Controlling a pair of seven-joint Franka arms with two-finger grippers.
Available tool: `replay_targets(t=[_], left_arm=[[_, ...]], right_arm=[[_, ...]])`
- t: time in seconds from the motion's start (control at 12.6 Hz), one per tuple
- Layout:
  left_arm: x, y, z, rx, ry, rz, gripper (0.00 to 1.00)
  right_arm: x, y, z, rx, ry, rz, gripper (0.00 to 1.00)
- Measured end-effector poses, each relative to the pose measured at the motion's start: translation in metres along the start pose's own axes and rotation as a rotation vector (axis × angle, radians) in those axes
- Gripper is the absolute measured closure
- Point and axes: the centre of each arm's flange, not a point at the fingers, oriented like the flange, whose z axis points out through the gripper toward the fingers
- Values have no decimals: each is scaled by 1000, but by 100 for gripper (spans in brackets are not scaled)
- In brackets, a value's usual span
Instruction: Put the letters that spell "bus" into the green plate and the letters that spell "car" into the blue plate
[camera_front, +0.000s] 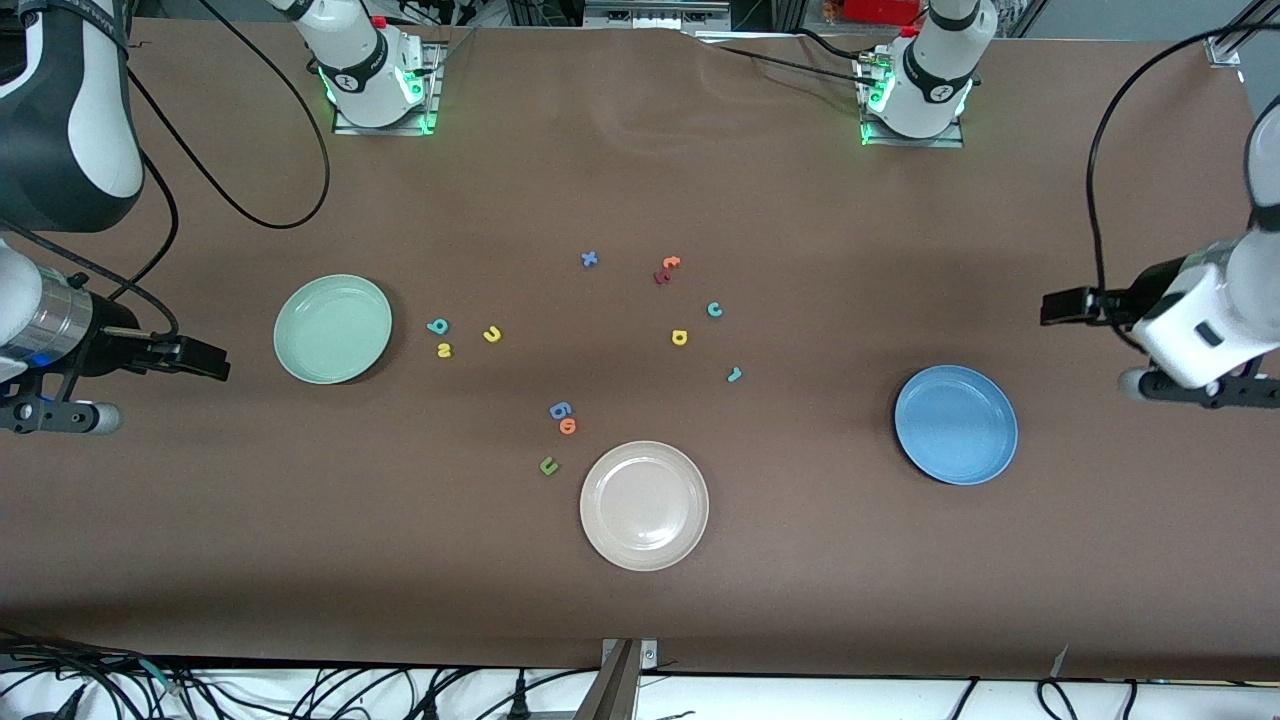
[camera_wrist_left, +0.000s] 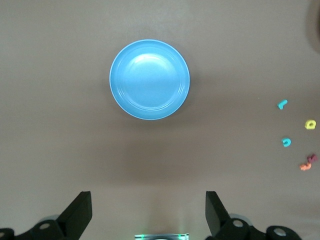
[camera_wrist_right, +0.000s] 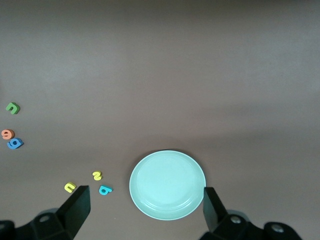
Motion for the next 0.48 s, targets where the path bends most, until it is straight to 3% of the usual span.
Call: replay_targets(t=[0.24, 0.48], left_arm=[[-56, -2, -17, 14, 59, 27, 0], [-86, -1, -25, 15, 81, 82, 0]], right_arm=[[0, 0, 0, 0, 0, 0, 0], [0, 0, 0, 0, 0, 1, 0]])
